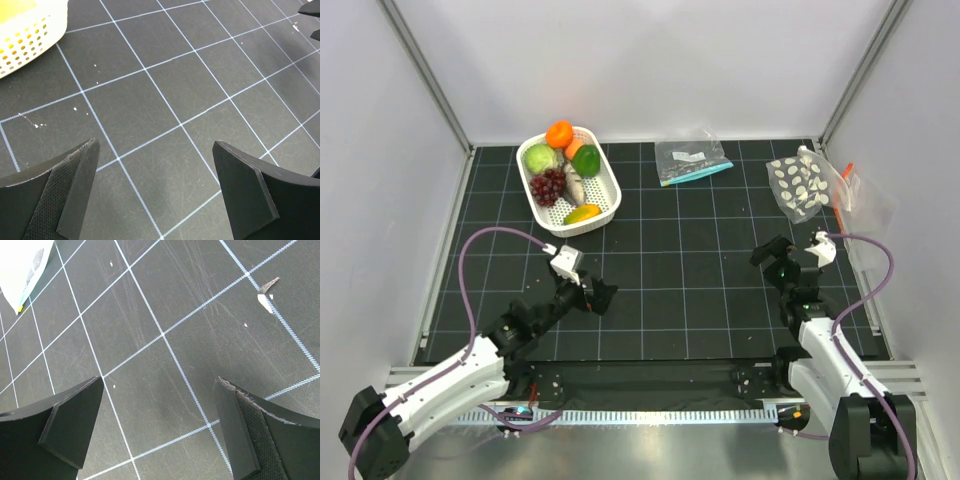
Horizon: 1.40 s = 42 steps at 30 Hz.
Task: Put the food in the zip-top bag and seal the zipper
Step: Pick up the zipper food storage bag at the corner of the board.
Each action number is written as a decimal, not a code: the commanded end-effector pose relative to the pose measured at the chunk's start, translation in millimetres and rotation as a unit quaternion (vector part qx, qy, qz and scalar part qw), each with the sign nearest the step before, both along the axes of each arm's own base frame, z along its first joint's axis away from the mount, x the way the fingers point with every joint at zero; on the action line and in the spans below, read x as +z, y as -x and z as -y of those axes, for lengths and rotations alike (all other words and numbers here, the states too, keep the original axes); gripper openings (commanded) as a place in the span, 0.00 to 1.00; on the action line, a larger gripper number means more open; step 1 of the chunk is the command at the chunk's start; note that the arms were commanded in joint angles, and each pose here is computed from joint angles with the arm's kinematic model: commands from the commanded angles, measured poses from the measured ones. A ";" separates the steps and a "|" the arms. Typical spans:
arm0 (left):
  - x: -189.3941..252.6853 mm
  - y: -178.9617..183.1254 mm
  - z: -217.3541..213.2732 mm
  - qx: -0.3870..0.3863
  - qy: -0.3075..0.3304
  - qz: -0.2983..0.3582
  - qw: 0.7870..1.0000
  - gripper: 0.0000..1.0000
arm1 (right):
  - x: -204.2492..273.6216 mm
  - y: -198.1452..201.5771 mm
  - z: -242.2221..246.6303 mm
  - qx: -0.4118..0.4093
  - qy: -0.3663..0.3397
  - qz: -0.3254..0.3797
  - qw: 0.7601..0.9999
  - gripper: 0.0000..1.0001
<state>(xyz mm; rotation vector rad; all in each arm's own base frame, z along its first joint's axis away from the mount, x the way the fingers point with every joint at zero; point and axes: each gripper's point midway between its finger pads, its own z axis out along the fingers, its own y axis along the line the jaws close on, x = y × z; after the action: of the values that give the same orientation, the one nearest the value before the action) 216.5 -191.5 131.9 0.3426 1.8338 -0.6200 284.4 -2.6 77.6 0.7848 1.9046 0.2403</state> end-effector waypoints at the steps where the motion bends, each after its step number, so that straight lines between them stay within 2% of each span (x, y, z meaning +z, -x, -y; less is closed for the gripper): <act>1: 28.1 -3.9 4.9 -0.004 0.028 0.029 0.999 1.00 | 38.2 -12.4 2.9 -0.001 0.012 0.050 0.999 1.00; 6: 28.9 -4.4 4.3 -0.001 0.028 0.030 0.999 1.00 | 46.7 0.1 28.1 -0.049 0.064 0.017 0.997 1.00; 7: 28.9 -4.2 4.5 -0.002 0.028 0.030 0.999 1.00 | 64.1 -3.6 34.4 -0.068 0.071 0.028 0.995 1.00; 9: 29.7 -4.0 5.0 -0.004 0.029 0.030 0.999 1.00 | 64.3 -2.5 41.1 -0.077 0.088 -0.017 0.993 1.00; 10: 30.1 -3.5 5.5 -0.005 0.029 0.030 0.999 1.00 | 92.4 -11.9 47.1 -0.092 0.098 -0.005 0.991 1.00; 11: 29.4 -3.5 5.3 -0.005 0.029 0.030 0.999 1.00 | 98.8 -14.8 50.5 -0.098 0.106 -0.017 0.989 1.00; 12: 30.1 -3.2 5.7 -0.007 0.030 0.031 0.999 1.00 | 87.6 -17.9 53.4 -0.093 0.124 -0.064 0.986 1.00; 13: 30.5 -2.5 6.4 -0.009 0.031 0.031 0.999 1.00 | 114.8 -30.7 55.7 -0.100 0.128 -0.052 0.985 1.00; 14: 31.7 -2.4 6.9 -0.010 0.032 0.032 0.999 1.00 | 119.8 -33.0 63.1 -0.118 0.140 -0.066 0.981 1.00; 15: 31.7 -2.3 7.1 -0.011 0.033 0.032 0.999 1.00 | 104.2 -36.6 66.1 -0.118 0.151 -0.114 0.975 1.00; 16: 31.3 -1.9 7.1 -0.012 0.033 0.032 0.999 1.00 | 123.1 -48.1 66.8 -0.123 0.149 -0.101 0.976 1.00; 22: 31.8 -0.8 8.1 -0.014 0.036 0.031 0.999 1.00 | 113.7 -89.4 71.4 -0.122 0.116 -0.109 0.980 1.00; 25: 32.0 -1.5 8.8 -0.014 0.036 0.030 0.999 1.00 | 123.8 -106.3 81.9 -0.136 0.127 -0.108 0.977 1.00; 26: 30.6 -1.9 9.1 -0.014 0.034 0.029 0.999 1.00 | 111.1 -111.6 84.6 -0.136 0.133 -0.131 0.973 1.00; 31: 30.3 -2.8 11.8 -0.018 0.033 0.026 0.999 1.00 | 98.0 -141.7 89.5 -0.140 0.125 -0.148 0.971 1.00; 37: 29.8 -1.7 13.5 -0.023 0.035 0.025 0.999 1.00 | 48.4 -172.4 90.3 -0.130 0.080 -0.160 0.975 1.00; 42: 29.2 -0.9 13.4 -0.024 0.036 0.024 0.999 1.00 | 7.0 -187.3 107.0 -0.154 0.065 -0.182 0.969 0.97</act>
<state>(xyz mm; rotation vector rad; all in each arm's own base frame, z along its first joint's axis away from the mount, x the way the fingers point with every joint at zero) 212.8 -196.3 129.1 0.3695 1.8444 -0.6464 444.4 -99.6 77.4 1.0212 2.1734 -0.2922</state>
